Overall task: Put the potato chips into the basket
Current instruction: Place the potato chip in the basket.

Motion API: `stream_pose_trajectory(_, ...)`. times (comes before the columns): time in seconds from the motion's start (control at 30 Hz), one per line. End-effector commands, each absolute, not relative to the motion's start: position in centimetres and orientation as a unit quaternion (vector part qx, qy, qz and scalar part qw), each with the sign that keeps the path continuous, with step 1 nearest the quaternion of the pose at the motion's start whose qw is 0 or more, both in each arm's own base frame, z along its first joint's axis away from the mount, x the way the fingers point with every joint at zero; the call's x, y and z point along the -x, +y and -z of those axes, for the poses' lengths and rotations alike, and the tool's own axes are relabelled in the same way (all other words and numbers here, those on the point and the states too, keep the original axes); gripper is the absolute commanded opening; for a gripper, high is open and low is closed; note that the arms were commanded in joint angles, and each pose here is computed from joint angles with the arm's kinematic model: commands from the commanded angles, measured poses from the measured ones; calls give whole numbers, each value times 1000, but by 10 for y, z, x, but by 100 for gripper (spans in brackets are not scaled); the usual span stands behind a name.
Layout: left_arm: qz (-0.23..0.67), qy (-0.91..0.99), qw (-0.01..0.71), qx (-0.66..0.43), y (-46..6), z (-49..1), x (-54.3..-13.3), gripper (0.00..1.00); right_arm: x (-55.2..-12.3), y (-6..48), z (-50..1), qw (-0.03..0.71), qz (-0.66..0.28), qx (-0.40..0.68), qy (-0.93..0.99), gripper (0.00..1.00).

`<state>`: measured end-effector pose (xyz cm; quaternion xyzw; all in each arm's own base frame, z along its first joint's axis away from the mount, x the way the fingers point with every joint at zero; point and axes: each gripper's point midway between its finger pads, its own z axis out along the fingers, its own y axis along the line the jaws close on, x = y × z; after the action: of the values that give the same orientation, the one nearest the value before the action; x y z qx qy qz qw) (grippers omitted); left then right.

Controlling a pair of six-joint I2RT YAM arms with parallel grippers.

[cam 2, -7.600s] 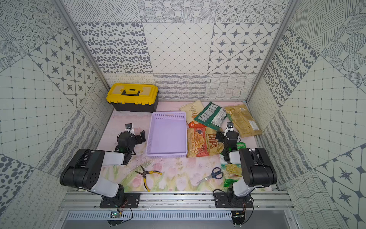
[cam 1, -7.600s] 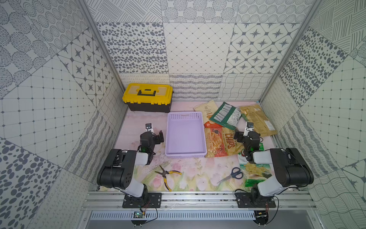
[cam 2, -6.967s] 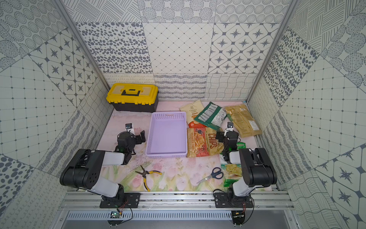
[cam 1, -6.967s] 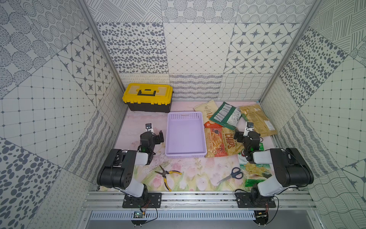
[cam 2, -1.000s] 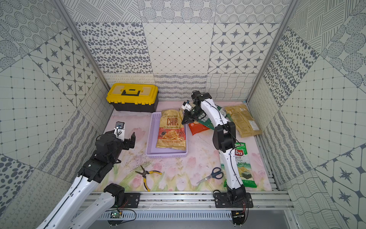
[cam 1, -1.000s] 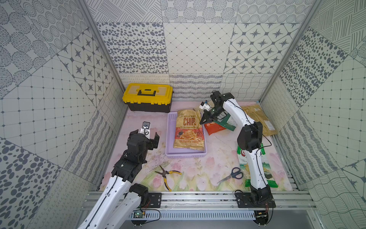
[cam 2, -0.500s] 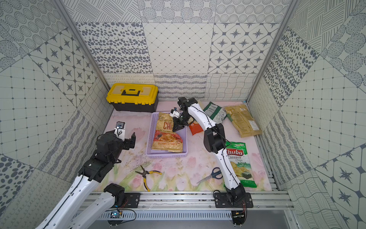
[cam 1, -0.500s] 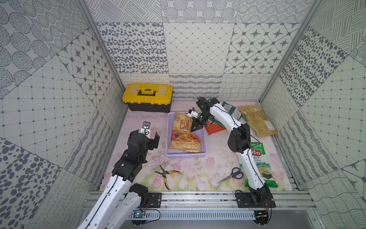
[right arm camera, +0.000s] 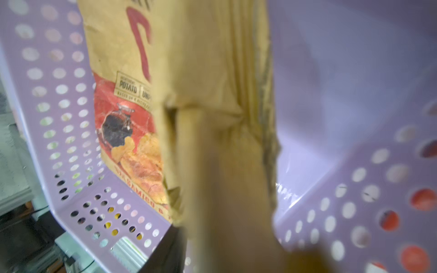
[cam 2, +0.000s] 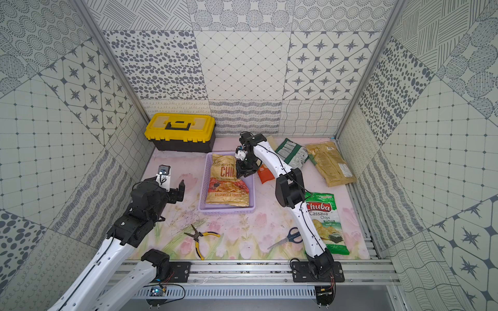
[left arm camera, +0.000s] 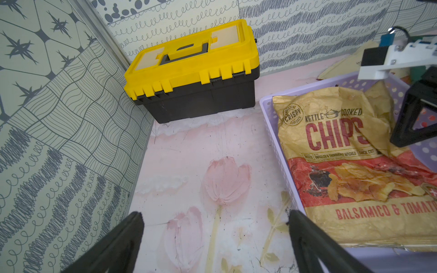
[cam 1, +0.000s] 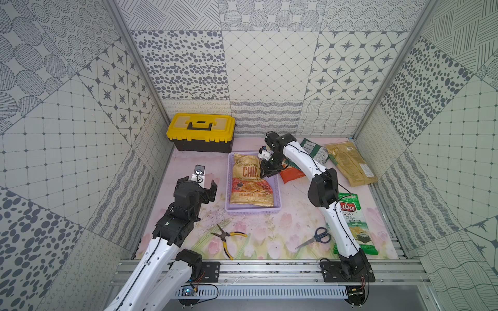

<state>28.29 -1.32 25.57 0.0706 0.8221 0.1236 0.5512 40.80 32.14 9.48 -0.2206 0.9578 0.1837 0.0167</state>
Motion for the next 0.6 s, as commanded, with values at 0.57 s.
stream_pose_trajectory(0.57, -108, 811, 572, -65, -16, -268, -285, 99, -444, 398, -88, 186, -105, 180, 960, 83)
